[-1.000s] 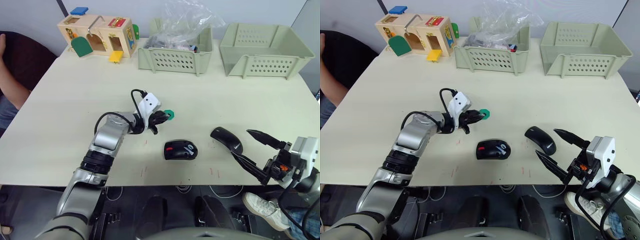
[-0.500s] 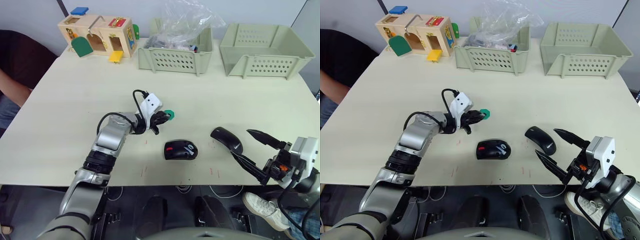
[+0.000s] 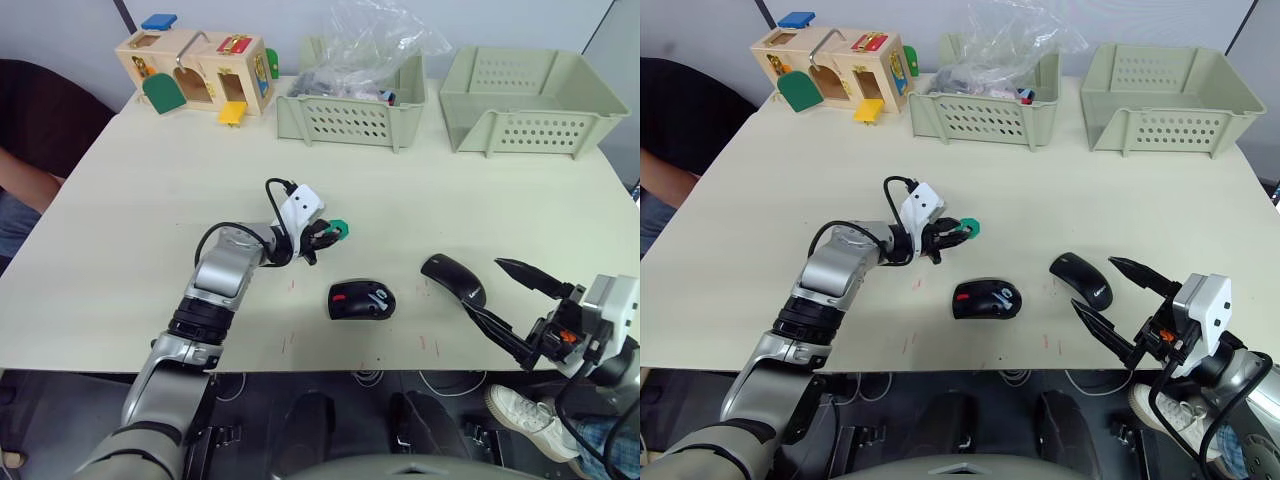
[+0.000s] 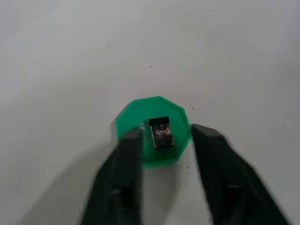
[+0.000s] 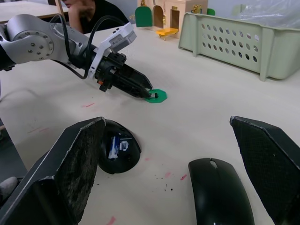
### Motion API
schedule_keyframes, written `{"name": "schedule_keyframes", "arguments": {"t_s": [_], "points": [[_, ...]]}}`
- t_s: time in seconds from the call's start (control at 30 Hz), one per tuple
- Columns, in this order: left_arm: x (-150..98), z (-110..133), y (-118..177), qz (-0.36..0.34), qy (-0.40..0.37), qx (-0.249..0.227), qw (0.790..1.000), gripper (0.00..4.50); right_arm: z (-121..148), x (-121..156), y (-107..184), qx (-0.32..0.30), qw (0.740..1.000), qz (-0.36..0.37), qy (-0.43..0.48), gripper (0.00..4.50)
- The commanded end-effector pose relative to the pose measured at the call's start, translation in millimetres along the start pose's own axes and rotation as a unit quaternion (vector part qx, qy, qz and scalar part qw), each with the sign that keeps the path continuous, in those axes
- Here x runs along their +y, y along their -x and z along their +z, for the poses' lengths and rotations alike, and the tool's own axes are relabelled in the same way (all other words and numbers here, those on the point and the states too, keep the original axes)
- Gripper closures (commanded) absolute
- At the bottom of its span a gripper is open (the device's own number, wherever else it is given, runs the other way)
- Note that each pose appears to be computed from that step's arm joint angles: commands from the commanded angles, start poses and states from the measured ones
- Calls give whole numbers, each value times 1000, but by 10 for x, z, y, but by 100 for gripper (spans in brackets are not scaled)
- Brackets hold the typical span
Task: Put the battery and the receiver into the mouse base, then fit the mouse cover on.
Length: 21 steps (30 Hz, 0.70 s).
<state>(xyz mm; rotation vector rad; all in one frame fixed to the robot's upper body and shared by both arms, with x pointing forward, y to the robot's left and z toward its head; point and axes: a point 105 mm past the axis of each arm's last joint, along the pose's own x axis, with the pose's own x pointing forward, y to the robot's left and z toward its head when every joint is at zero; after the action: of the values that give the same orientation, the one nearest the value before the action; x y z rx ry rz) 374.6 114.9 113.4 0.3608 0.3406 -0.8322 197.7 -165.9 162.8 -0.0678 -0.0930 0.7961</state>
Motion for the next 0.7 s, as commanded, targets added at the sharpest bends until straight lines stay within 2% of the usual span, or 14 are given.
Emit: {"name": "schedule_keyframes", "arguments": {"t_s": [0.03, 0.7], "points": [[52, 152, 44, 5, -14, -21, 1000, 263, 88, 52, -7, -16, 1000, 6, 14, 0], [48, 126, -72, 13, -21, -6, 1000, 263, 80, 70, 7, -14, 1000, 5, 14, 0]]}}
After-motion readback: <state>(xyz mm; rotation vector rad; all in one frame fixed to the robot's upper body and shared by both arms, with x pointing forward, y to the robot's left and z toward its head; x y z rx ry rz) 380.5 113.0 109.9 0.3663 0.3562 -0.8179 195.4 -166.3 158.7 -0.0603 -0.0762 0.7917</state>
